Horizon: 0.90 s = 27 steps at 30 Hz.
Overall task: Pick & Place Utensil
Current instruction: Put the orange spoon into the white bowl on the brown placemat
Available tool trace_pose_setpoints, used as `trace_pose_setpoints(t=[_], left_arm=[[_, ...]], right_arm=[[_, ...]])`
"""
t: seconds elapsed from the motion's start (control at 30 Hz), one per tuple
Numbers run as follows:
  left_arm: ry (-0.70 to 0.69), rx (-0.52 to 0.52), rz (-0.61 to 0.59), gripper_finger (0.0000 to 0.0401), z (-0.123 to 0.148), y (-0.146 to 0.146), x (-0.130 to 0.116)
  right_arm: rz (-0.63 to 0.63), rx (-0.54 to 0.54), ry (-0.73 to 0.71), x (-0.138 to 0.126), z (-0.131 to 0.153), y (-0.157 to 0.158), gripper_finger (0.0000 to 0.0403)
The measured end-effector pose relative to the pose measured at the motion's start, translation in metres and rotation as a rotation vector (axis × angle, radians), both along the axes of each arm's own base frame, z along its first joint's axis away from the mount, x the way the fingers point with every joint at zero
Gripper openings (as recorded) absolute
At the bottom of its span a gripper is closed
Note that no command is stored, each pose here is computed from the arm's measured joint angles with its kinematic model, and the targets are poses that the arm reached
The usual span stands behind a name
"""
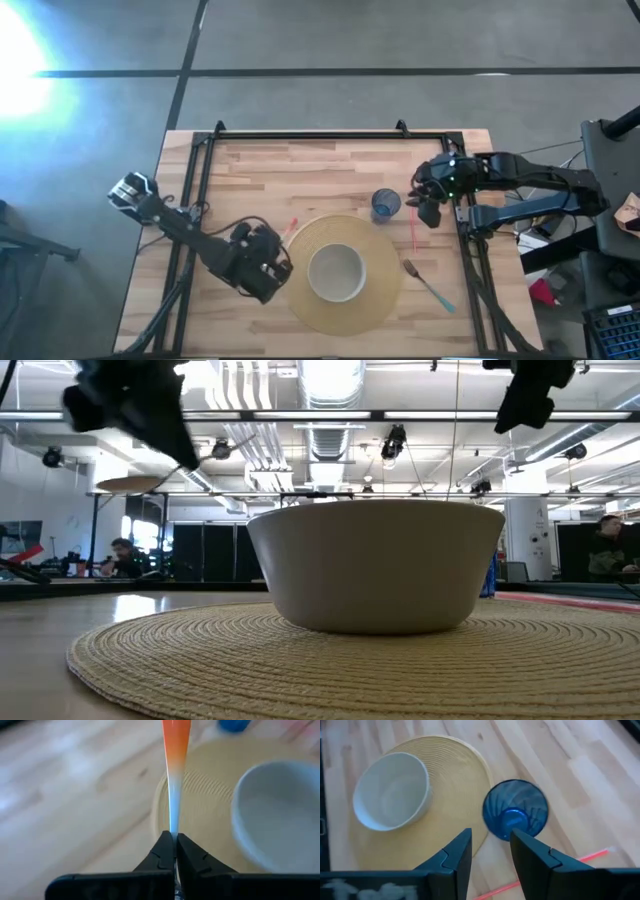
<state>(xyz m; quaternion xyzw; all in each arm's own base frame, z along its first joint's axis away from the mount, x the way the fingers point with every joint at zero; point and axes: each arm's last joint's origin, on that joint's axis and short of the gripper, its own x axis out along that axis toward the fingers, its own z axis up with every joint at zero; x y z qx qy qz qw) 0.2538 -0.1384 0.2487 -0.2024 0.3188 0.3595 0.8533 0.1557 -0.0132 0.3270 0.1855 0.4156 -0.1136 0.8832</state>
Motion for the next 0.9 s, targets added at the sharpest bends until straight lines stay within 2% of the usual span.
trace_pose_setpoints(t=[0.27, 0.43, 0.7, 0.83, 0.9], left_arm=[[-0.190, 0.185, -0.097, 0.0001, 0.020, -0.004, 0.017], [-0.233, 0.281, -0.122, 0.0000, 0.027, -0.005, 0.025], [-0.213, 0.468, -0.031, 0.0000, 0.031, 0.010, 0.030], [-0.186, 0.540, 0.016, 0.0000, 0.029, 0.019, 0.034], [-0.173, 0.565, 0.035, 0.0000, 0.028, 0.024, 0.036]], right_arm=[[0.093, 0.040, -0.095, 0.010, -0.005, 0.024, 0.0122], [0.183, 0.044, -0.258, 0.024, -0.007, 0.041, 0.0115], [0.318, -0.103, -0.548, 0.054, -0.009, 0.053, 0.0119], [0.383, -0.217, -0.595, 0.068, -0.012, 0.056, 0.0126], [0.366, -0.282, -0.614, 0.075, -0.013, 0.056, 0.0130]])
